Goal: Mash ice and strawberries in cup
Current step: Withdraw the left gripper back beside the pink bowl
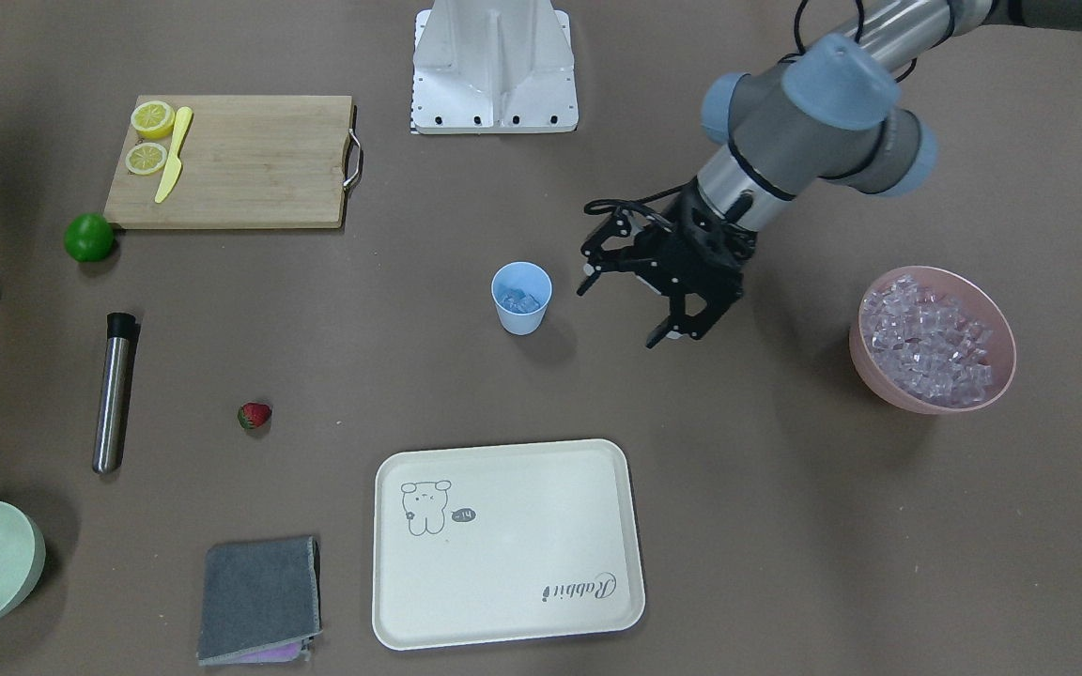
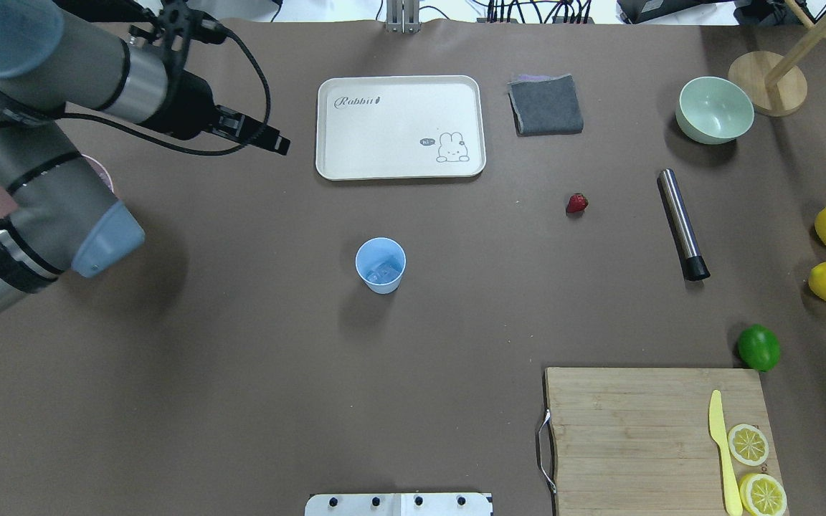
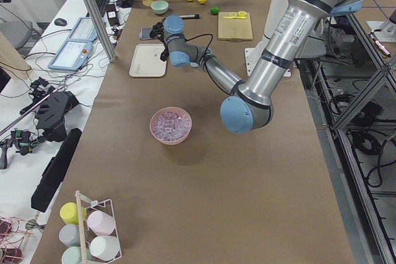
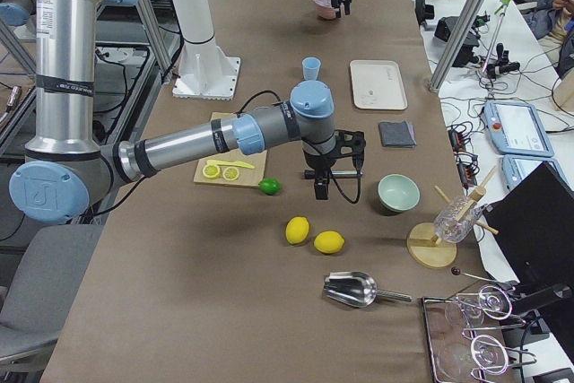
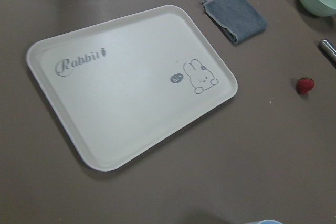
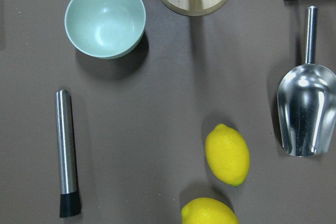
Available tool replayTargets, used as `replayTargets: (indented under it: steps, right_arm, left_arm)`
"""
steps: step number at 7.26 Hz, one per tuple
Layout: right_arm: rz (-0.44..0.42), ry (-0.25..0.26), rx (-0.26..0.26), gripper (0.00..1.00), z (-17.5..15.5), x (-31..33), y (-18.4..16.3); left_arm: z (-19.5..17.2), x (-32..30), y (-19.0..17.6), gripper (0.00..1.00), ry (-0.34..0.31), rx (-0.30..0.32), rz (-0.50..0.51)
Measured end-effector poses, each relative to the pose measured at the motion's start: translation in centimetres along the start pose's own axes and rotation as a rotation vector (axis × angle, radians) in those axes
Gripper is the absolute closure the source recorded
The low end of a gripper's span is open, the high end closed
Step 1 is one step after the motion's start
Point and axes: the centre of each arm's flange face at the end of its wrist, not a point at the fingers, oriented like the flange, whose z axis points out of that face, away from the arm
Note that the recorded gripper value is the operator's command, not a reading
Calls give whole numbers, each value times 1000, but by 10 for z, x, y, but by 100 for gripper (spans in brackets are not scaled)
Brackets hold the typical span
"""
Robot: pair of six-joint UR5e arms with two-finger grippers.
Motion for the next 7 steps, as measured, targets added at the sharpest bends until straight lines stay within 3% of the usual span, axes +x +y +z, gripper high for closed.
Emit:
replayTargets:
  steps: [2, 4, 7]
  right_arm:
    - [8, -68, 44, 0, -6, -20, -7]
    - [10, -105, 52, 0, 4, -62, -28]
    - [29, -83, 53, 0, 33, -115, -48]
  left_arm:
    - [-57, -78, -8, 3, -58, -42, -79]
    - [-125, -160, -5, 3, -130, -84, -45]
    - [-217, -260, 17, 3, -241, -130, -1]
